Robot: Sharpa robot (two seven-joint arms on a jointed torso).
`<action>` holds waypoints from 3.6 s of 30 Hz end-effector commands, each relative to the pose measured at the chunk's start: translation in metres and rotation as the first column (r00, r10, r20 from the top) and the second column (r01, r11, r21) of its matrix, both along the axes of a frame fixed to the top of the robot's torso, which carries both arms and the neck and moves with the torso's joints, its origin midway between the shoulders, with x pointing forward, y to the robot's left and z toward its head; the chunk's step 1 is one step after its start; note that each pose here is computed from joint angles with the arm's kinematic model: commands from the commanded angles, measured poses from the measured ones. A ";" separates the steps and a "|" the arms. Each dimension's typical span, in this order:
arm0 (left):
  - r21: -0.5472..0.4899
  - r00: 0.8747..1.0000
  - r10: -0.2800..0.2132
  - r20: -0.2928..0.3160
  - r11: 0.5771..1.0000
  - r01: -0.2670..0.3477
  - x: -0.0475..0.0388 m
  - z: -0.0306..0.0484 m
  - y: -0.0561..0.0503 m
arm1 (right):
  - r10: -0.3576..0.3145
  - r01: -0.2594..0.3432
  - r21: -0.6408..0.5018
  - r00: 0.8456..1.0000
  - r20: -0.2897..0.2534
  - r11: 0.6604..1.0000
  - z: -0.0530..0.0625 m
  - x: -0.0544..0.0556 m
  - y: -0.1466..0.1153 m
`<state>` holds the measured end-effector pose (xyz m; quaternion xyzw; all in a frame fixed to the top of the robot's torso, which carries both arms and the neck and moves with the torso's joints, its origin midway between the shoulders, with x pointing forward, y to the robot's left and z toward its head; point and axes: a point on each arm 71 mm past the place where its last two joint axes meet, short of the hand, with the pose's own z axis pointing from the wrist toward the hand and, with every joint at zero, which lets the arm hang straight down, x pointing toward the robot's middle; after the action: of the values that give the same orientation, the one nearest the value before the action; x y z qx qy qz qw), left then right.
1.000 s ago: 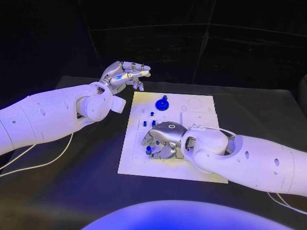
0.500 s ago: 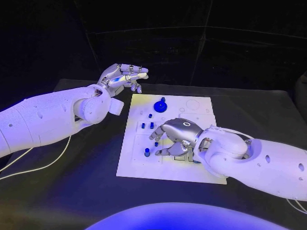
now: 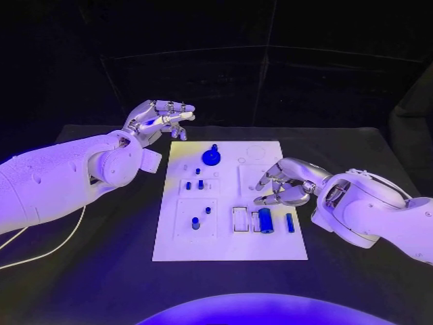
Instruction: Assemble the parts on the task board
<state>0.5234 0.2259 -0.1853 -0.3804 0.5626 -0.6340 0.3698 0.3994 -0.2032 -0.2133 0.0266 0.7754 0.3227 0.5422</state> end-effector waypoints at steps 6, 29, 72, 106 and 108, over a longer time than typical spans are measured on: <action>-0.008 1.000 -0.011 0.001 1.000 0.011 -0.0008 0.0008 0.000 | -0.169 0.155 -0.130 0.981 -0.098 0.979 -0.006 -0.006 -0.025; -0.008 1.000 -0.016 -0.003 1.000 0.016 -0.0018 -0.0004 0.001 | -0.175 0.132 -0.228 0.969 -0.176 0.965 -0.039 -0.012 0.001; -0.007 1.000 -0.026 -0.014 1.000 0.025 -0.0025 -0.0012 0.002 | -0.238 0.191 -0.208 0.942 -0.235 0.959 -0.054 -0.020 0.000; -0.008 0.999 -0.034 -0.019 0.999 0.034 -0.0031 -0.0014 0.001 | -0.236 0.247 0.019 0.945 -0.227 0.969 -0.034 -0.032 0.022; -0.008 0.999 -0.034 -0.019 0.999 0.034 -0.0031 -0.0014 0.001 | -0.230 0.240 0.015 0.944 -0.237 0.971 -0.035 -0.031 0.025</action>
<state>0.5206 0.2279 -0.1881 -0.3804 0.5712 -0.6336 0.3573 0.3676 -0.1795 -0.2489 0.1606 0.8206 0.2594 0.4832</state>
